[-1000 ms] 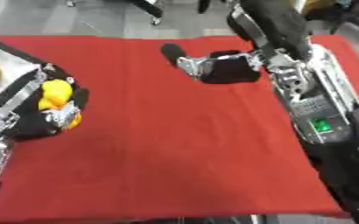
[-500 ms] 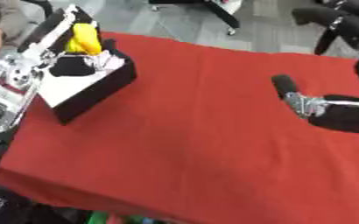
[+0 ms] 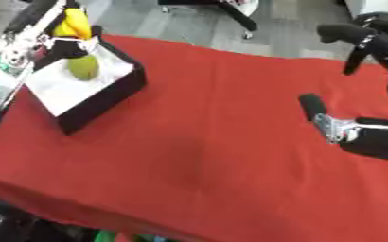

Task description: Pick up the objects with one hand, pass them to the other hand, and then place them into the box on the other side of the table.

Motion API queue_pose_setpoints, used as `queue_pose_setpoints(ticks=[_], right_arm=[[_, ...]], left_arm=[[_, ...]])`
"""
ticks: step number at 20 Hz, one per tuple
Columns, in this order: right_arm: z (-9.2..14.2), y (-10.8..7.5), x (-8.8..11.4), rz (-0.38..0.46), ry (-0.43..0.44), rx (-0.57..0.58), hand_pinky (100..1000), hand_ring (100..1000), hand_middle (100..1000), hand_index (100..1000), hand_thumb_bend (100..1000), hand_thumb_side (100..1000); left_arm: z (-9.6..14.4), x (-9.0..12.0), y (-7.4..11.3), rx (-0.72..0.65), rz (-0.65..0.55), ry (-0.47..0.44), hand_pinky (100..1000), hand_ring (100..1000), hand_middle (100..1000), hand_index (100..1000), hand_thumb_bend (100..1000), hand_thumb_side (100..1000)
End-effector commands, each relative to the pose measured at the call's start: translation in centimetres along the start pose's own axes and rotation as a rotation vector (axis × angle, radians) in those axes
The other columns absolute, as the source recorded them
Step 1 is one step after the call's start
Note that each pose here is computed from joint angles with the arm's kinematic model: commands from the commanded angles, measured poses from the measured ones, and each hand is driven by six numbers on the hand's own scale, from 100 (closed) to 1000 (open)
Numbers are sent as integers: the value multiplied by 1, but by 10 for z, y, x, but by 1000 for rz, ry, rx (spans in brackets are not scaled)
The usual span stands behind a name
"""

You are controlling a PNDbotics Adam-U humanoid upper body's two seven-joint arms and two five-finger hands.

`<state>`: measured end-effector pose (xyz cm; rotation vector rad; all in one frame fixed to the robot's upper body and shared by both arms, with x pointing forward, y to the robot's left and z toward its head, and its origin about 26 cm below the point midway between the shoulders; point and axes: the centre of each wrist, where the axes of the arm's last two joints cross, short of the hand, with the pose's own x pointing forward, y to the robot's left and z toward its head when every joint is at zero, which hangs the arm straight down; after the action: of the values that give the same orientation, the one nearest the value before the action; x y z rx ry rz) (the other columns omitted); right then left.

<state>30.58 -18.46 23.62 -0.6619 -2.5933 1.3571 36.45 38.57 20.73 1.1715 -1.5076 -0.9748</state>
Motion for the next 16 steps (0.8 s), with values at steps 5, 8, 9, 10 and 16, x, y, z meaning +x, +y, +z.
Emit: queue_pose_setpoints(ticks=[5, 8, 9, 10, 16], right_arm=[[-6, -7, 4, 7, -26, -18, 858, 453, 697, 870, 232, 475], [-6, -7, 3, 7, -22, -19, 858, 453, 698, 871, 232, 474], [-6, -7, 3, 7, -22, -19, 858, 453, 698, 871, 231, 474], [-6, -7, 3, 7, -21, -19, 858, 454, 698, 871, 232, 474], [-4, -7, 3, 7, -14, -18, 859, 453, 697, 872, 232, 475]], left_arm=[[6, -54, -3, -29, -253, 253, 284, 245, 184, 291, 217, 136], [12, -73, -19, -102, -315, 340, 613, 450, 505, 607, 277, 260], [13, -78, -23, -132, -333, 358, 725, 534, 595, 698, 311, 294], [15, -84, -27, -161, -347, 374, 811, 638, 706, 786, 369, 335], [18, -114, -35, -316, -411, 420, 959, 838, 895, 958, 505, 493]])
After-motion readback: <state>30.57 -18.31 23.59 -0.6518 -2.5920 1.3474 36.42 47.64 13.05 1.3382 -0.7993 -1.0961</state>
